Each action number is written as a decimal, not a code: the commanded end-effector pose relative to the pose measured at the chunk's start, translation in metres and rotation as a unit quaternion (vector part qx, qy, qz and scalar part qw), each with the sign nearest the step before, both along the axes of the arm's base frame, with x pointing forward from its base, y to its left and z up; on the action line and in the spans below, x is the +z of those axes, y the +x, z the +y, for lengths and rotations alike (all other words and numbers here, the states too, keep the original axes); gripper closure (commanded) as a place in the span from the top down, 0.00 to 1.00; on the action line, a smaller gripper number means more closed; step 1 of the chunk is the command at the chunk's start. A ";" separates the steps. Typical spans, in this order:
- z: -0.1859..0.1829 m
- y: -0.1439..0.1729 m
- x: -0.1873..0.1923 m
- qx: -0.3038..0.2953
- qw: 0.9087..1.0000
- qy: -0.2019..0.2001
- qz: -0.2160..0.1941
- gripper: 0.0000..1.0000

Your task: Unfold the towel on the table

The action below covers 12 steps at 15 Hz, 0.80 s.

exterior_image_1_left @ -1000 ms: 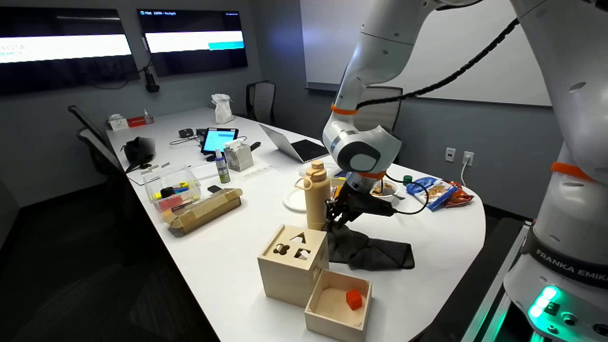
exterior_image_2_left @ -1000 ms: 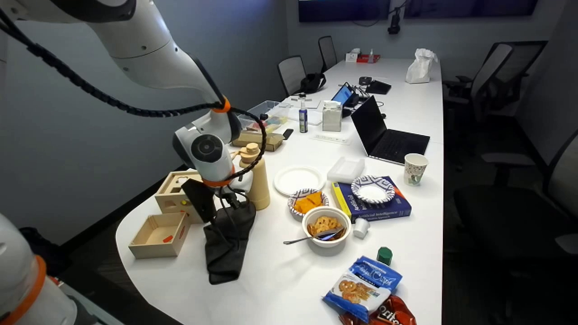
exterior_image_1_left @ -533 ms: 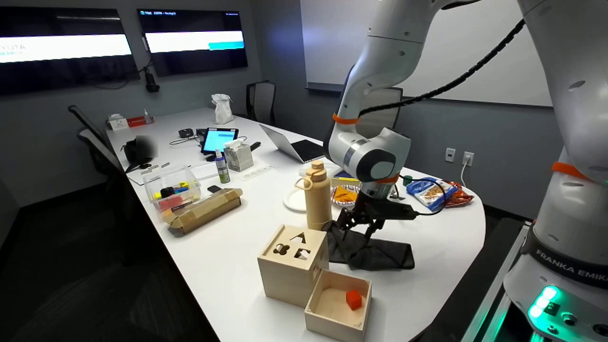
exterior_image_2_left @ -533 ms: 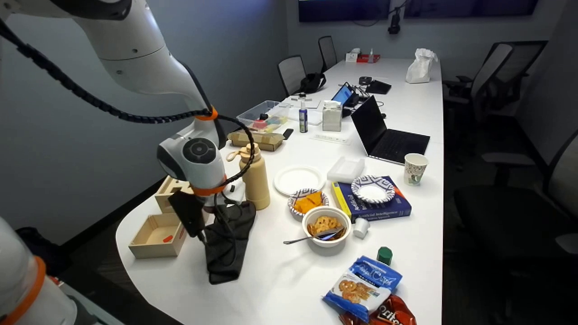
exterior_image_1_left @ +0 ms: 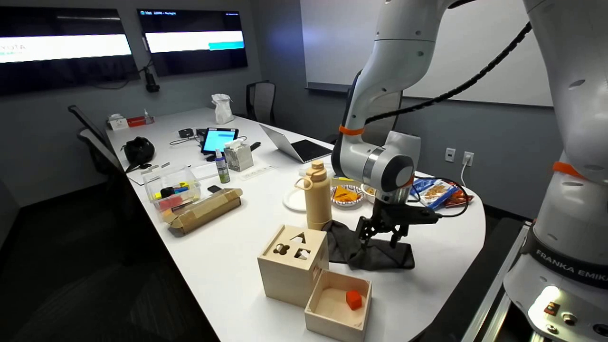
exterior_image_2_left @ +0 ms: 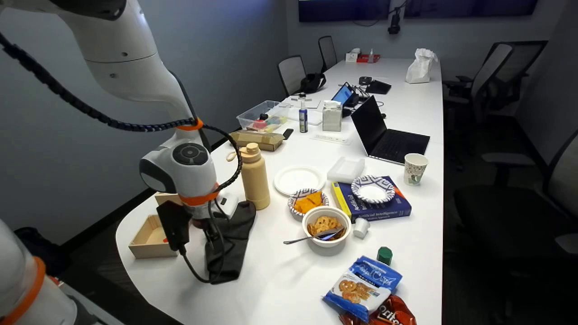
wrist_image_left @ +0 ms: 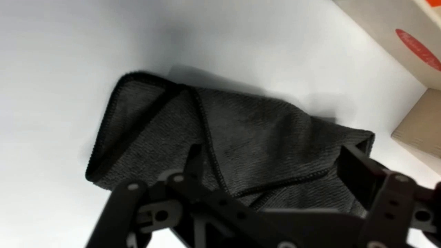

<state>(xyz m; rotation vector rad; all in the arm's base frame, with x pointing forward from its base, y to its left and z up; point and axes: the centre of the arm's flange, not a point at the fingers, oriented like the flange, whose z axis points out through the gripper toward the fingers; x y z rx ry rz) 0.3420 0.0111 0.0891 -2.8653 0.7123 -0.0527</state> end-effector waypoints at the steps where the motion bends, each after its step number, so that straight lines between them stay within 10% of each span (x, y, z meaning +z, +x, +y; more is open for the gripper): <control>1: -0.009 0.023 0.026 -0.032 0.999 -0.006 0.000 1.00; 12: -0.015 0.055 0.002 -0.080 0.996 -0.009 0.041 1.00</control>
